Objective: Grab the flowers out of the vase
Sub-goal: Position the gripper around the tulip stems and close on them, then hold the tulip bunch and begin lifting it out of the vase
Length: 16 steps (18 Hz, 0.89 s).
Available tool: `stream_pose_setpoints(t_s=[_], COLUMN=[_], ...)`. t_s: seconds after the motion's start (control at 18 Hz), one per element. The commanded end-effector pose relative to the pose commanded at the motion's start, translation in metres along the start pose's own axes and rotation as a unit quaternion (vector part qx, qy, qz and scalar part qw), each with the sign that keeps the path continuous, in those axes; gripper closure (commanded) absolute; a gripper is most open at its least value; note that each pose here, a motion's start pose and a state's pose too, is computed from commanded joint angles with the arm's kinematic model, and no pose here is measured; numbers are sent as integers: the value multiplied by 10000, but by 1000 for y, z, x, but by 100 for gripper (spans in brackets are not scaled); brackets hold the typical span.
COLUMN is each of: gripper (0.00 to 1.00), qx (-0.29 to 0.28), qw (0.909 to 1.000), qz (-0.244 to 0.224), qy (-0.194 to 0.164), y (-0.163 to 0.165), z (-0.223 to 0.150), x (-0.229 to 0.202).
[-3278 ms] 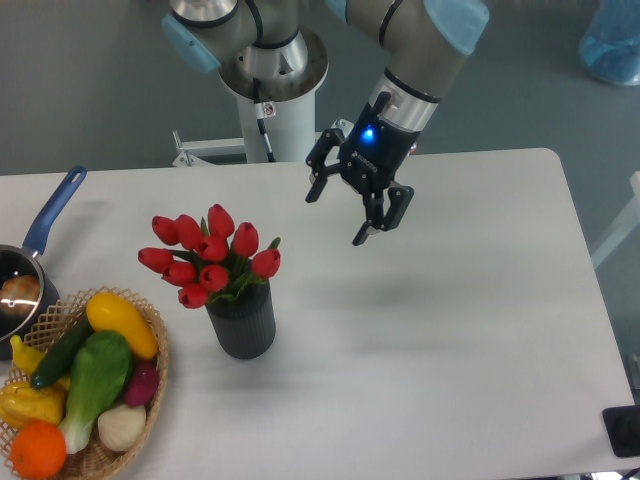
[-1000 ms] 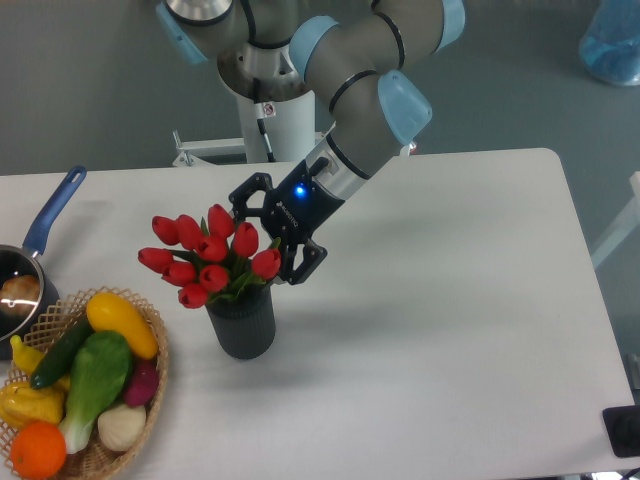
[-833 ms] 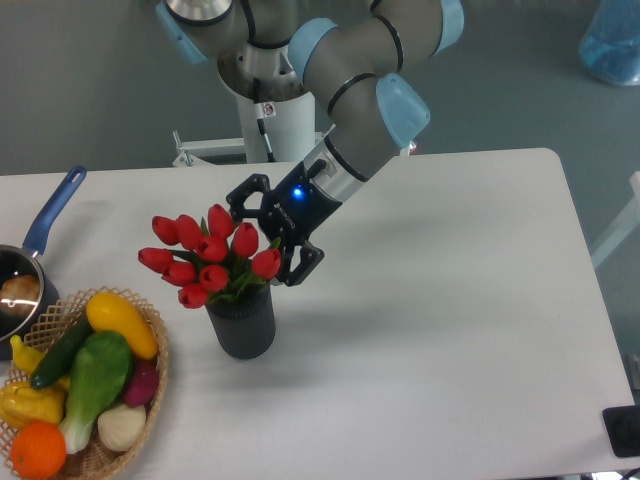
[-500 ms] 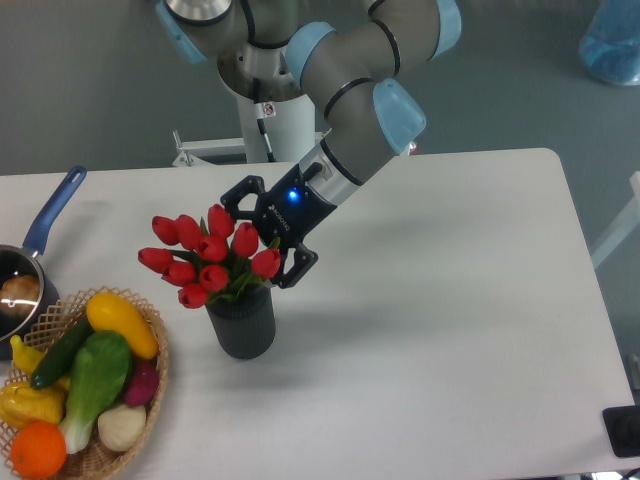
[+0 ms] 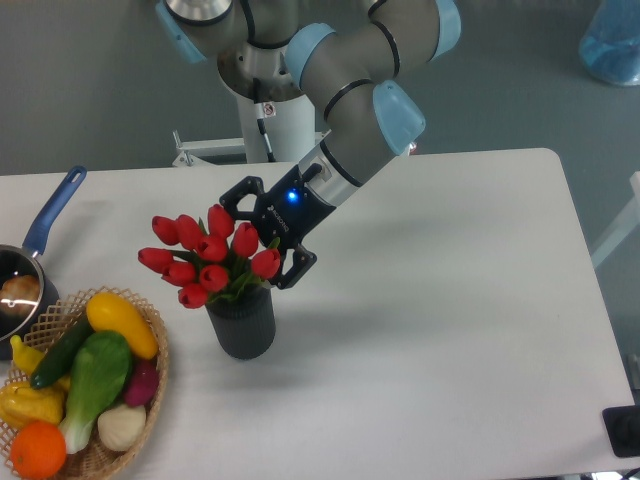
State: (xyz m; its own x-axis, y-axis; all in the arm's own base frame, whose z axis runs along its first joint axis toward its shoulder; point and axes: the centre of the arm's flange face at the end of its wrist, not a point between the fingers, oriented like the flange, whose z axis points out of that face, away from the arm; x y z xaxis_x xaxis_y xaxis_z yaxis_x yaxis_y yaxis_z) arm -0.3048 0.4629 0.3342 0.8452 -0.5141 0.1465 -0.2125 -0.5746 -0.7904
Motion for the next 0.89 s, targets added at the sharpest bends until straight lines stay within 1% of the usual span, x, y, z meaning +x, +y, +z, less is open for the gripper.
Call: stream_pose_setpoints(t_s=[0.06,0.11,0.22,0.39,0.56,0.67,0.89], gripper=[10,17,23,42,55,67,68], qx=[0,-1,-1,-1,6,-1,7], qw=[10000,10000,10000,10000,10000,10000,10000], qz=[0,5,5,-3,-9,-9,-14], qy=[0,6,6,6,11,11,5], y=[0,0,0,0,0,0,0], z=[0,1,1,1,1,1,0], x=[0,0,0,0,0,0,0])
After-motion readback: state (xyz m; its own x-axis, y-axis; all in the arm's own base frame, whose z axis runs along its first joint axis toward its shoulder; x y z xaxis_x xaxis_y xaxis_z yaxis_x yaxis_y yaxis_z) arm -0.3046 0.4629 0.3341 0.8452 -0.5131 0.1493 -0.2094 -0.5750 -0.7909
